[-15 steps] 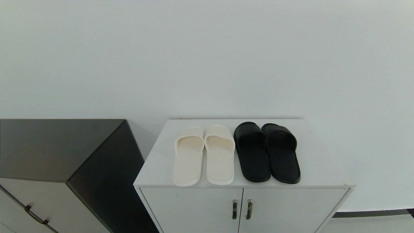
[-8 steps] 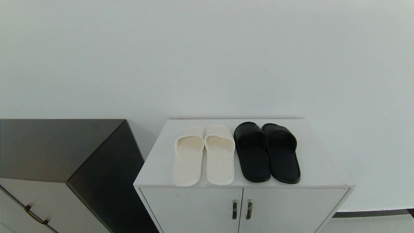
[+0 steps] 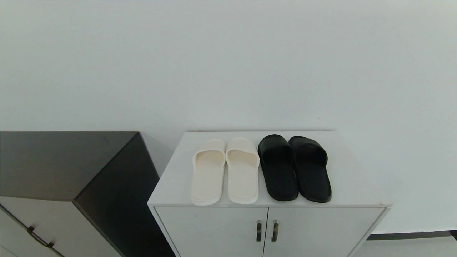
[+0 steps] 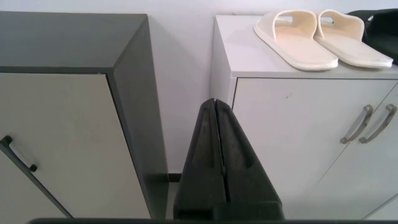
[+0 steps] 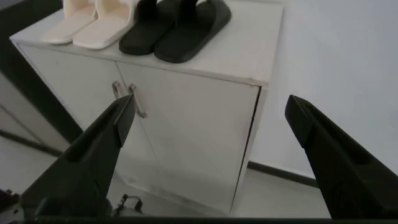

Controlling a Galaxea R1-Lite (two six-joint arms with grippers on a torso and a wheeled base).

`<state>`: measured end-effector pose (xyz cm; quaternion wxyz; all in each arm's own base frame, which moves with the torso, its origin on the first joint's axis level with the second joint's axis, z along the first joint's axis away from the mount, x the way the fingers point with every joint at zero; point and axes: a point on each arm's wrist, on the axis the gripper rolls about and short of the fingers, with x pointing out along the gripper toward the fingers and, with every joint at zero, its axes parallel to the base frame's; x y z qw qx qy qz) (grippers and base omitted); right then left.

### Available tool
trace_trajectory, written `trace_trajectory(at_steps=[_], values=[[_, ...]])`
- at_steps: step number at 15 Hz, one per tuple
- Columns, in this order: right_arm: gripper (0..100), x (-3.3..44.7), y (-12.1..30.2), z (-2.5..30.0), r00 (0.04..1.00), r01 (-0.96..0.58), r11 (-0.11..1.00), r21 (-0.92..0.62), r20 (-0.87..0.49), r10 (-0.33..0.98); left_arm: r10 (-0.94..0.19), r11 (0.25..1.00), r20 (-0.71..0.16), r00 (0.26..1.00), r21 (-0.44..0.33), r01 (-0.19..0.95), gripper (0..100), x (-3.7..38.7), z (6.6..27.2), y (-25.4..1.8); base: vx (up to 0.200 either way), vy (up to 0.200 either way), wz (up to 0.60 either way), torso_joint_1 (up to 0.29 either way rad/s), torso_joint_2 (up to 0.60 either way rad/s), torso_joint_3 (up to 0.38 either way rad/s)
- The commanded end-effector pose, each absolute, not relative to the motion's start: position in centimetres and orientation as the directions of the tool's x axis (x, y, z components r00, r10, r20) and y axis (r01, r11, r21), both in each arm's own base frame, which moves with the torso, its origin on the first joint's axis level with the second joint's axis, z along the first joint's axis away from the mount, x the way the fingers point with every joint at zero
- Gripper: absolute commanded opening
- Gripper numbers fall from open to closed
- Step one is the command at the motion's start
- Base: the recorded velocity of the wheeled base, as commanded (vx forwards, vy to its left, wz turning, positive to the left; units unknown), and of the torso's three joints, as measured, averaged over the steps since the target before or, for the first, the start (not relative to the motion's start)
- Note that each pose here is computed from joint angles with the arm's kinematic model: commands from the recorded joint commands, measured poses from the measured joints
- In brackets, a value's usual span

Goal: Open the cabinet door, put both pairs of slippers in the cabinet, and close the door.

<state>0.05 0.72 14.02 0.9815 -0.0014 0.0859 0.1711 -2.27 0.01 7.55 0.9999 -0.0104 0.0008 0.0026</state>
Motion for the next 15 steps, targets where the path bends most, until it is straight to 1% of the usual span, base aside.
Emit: trace_trajectory(at_steps=[1, 3, 4, 5, 7, 8, 10, 12, 13, 15], values=[[100, 5.7, 1.4, 15.2, 0.839, -0.422, 0.903, 0.082, -0.341, 0.423, 0.006, 1.0, -0.003, 1.0, -0.021, -0.006, 0, -2.3, 7.6, 0.0, 0.0, 0.0, 0.0, 0.0, 0.0, 0.0], [100, 9.4, 2.7, 16.1, 0.817, -0.442, 0.893, 0.081, -0.374, 0.438, 0.006, 1.0, -0.003, 1.0, -0.021, -0.006, 0, -2.3, 7.6, 0.0, 0.0, 0.0, 0.0, 0.0, 0.0, 0.0], [100, 10.9, 4.0, 17.0, 0.824, -0.435, 0.892, 0.12, -0.347, 0.449, 0.006, 1.0, -0.003, 1.0, -0.021, -0.006, 0, -2.3, 7.6, 0.0, 0.0, 0.0, 0.0, 0.0, 0.0, 0.0], [100, 11.8, 6.0, 18.0, 0.826, -0.435, 0.886, 0.157, -0.321, 0.463, 0.006, 1.0, -0.005, 1.0, -0.021, -0.006, 0, -2.3, 7.5, 0.0, 0.0, 0.0, 0.0, 0.0, 0.0, 0.0], [100, 12.9, 10.3, 19.1, 0.832, -0.422, 0.892, 0.164, -0.321, 0.453, 0.006, 1.0, -0.003, 1.0, -0.021, -0.006, 0, -2.3, 7.6, 0.0, 0.0, 0.0, 0.0, 0.0, 0.0, 0.0], [100, 13.6, 13.1, 19.5, 0.826, -0.428, 0.887, 0.174, -0.323, 0.462, 0.006, 1.0, -0.005, 1.0, -0.02, -0.006, 0, -2.3, 7.5, 0.0, 0.0, 0.0, 0.0, 0.0, 0.0, 0.0], [100, 16.0, 17.3, 20.6, 0.873, -0.367, 0.914, 0.172, -0.275, 0.402, -0.005, 1.0, -0.006, 1.0, -0.018, 0.004, 0, -2.3, 7.5, 0.0, 0.0, 0.0, 0.0, 0.0, 0.0, 0.0], [100, 17.8, 19.5, 20.6, 0.896, -0.323, 0.934, 0.154, -0.269, 0.354, -0.005, 1.0, -0.006, 1.0, -0.018, 0.004, 0, -2.3, 7.5, 0.0, 0.0, 0.0, 0.0, 0.0, 0.0, 0.0], [100, 19.0, 21.0, 20.1, 0.912, -0.279, 0.951, 0.131, -0.276, 0.305, -0.005, 1.0, -0.005, 1.0, -0.018, 0.005, 0, -2.3, 7.6, 0.0, 0.0, 0.0, 0.0, 0.0, 0.0, 0.0], [100, 20.5, 22.5, 18.8, 0.936, -0.185, 0.979, 0.08, -0.289, 0.2, -0.005, 1.0, -0.006, 1.0, -0.018, 0.004, 0, -2.3, 7.5, 0.0, 0.0, 0.0, 0.0, 0.0, 0.0, 0.0]])
